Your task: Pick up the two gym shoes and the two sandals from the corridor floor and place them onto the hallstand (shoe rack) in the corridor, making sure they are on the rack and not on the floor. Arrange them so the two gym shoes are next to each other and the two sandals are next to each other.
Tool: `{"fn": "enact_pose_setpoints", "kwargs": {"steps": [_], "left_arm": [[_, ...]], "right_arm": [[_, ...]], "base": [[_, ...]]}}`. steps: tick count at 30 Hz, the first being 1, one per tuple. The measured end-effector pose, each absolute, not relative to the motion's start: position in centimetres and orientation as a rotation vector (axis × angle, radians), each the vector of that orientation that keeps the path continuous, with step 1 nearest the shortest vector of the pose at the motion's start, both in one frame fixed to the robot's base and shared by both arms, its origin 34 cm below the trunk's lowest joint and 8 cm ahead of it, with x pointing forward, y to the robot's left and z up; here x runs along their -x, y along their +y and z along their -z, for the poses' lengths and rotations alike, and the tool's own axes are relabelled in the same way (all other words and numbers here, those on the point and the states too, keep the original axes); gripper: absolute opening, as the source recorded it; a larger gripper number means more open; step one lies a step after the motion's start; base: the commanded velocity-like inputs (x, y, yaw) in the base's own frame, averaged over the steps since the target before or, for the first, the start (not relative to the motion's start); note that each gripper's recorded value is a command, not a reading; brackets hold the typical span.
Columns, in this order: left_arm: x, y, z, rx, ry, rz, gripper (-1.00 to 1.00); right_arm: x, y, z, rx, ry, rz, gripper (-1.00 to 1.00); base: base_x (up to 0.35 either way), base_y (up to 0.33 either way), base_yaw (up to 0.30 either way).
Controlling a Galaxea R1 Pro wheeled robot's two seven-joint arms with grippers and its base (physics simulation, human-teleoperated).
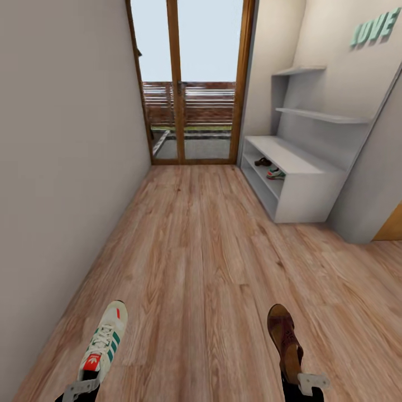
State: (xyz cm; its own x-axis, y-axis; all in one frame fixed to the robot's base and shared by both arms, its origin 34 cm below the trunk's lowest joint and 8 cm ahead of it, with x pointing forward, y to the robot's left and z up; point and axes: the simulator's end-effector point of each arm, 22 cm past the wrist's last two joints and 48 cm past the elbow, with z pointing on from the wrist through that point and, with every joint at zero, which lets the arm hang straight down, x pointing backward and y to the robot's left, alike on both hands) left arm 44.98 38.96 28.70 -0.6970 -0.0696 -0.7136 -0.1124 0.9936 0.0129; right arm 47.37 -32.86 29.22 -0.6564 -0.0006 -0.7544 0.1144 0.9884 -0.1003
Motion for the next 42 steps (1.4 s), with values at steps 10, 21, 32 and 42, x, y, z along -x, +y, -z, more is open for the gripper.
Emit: {"fn": "enact_pose_setpoints", "kwargs": {"steps": [10, 21, 32, 42], "left_arm": [[-44.98, 38.96, -28.70, 0.126, 2.344, -0.071, -1.00], [-44.98, 38.96, -28.70, 0.126, 2.344, -0.071, -1.00], [-44.98, 38.96, -28.70, 0.126, 2.344, -0.071, -1.00], [-44.98, 38.96, -28.70, 0.126, 2.344, -0.071, -1.00]], "right_arm": [[-47.37, -32.86, -29.22, -0.079, 2.281, 0.175, -1.00], [-47.36, -32.87, -29.22, -0.079, 2.281, 0.175, -1.00], [-47.37, -32.86, -29.22, -0.078, 2.281, 0.175, -1.00], [-47.37, -32.86, -29.22, -0.079, 2.281, 0.175, -1.00]], "base": [[0.334, 0.000, 0.000], [0.334, 0.000, 0.000], [0.334, 0.000, 0.000], [0.334, 0.000, 0.000]]}}
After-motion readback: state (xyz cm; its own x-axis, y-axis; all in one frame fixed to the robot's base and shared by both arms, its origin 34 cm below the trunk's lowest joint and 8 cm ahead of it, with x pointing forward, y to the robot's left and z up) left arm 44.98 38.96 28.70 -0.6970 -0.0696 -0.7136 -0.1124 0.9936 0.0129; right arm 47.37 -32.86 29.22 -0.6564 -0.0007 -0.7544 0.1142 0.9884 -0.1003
